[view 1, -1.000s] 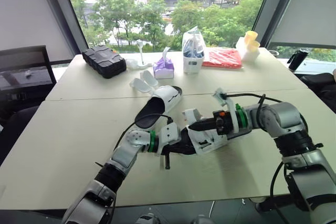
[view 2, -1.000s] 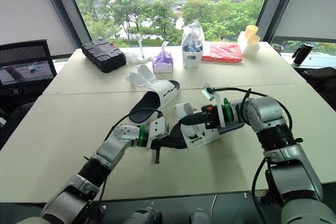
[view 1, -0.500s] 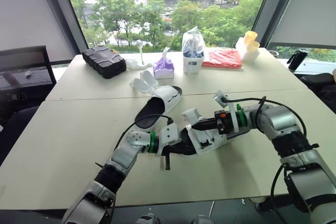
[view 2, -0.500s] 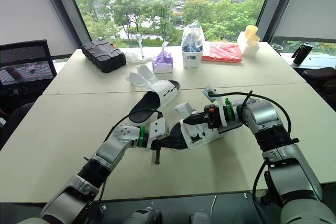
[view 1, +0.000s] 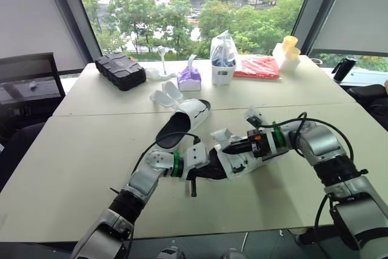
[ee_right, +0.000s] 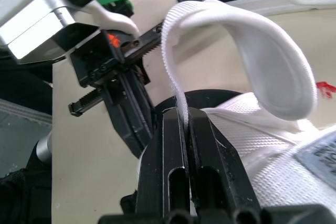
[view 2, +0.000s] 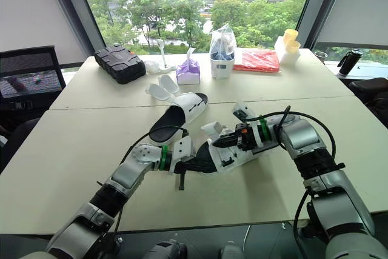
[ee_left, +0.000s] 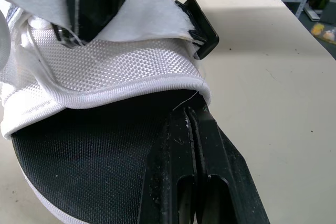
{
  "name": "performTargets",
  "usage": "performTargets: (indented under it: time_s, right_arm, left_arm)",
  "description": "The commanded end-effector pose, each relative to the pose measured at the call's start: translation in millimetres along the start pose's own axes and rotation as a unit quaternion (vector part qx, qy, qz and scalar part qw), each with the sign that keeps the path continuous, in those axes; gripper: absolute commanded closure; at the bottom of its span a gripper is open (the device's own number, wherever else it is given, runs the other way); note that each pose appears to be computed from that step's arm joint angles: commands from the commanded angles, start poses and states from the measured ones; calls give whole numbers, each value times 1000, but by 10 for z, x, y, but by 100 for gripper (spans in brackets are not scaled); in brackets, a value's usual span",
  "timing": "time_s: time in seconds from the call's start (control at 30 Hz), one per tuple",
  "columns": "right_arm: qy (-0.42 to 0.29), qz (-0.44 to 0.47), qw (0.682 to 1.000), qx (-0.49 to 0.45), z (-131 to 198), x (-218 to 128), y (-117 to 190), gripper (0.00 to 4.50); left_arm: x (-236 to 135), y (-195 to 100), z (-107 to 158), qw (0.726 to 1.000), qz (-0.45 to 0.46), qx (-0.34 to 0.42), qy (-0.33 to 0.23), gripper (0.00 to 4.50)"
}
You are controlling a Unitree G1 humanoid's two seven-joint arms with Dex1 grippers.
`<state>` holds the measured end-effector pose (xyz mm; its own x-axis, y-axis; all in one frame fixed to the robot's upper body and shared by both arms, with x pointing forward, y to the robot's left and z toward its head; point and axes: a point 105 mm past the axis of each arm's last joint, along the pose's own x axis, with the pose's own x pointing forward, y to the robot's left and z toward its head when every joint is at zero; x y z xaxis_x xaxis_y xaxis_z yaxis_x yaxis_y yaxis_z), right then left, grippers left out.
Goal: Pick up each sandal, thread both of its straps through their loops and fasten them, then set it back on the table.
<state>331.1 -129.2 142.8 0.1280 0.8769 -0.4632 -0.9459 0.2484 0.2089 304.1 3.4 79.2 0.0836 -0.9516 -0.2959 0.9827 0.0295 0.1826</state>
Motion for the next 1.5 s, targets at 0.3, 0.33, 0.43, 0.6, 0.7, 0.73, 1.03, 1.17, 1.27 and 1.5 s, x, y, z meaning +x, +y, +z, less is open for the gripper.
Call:
performTargets:
  time_s: [0.3, 0.33, 0.43, 0.6, 0.7, 0.73, 1.03, 1.17, 1.27, 1.5]
  right_arm:
    - [55, 11, 996, -70, -90, -5, 161, 444]
    - [63, 7, 995, -77, -116, -3, 152, 444]
    - [72, 1, 994, -82, -174, 2, 132, 444]
    - [86, 0, 992, -91, -222, -28, 151, 444]
    - [91, -3, 992, -91, -237, -50, 159, 444]
    - [97, -6, 991, -93, -254, -69, 160, 420]
    - [91, -20, 990, -108, -116, -268, 317, 30]
    - [72, -42, 989, -119, 63, -486, 473, 14]
    - [65, -63, 990, -109, 107, -637, 562, 14]
    - [51, -77, 995, -47, -83, -713, 703, 14]
  left_arm:
    - [10, -74, -161, 999, -13, -16, 28, 450]
    - [11, -70, -161, 999, -13, -16, 28, 450]
    - [13, -68, -161, 999, -13, -17, 28, 450]
    - [14, -74, -159, 999, -15, -16, 28, 450]
    - [17, -71, -158, 999, -16, -16, 28, 450]
    - [19, -72, -157, 999, -16, -16, 28, 450]
    - [35, -71, -148, 999, -19, -15, 26, 450]
    - [36, -76, -150, 999, -20, -15, 25, 450]
    - [37, -76, -149, 999, -20, -15, 25, 450]
    - [44, -83, -161, 999, -21, -16, 24, 450]
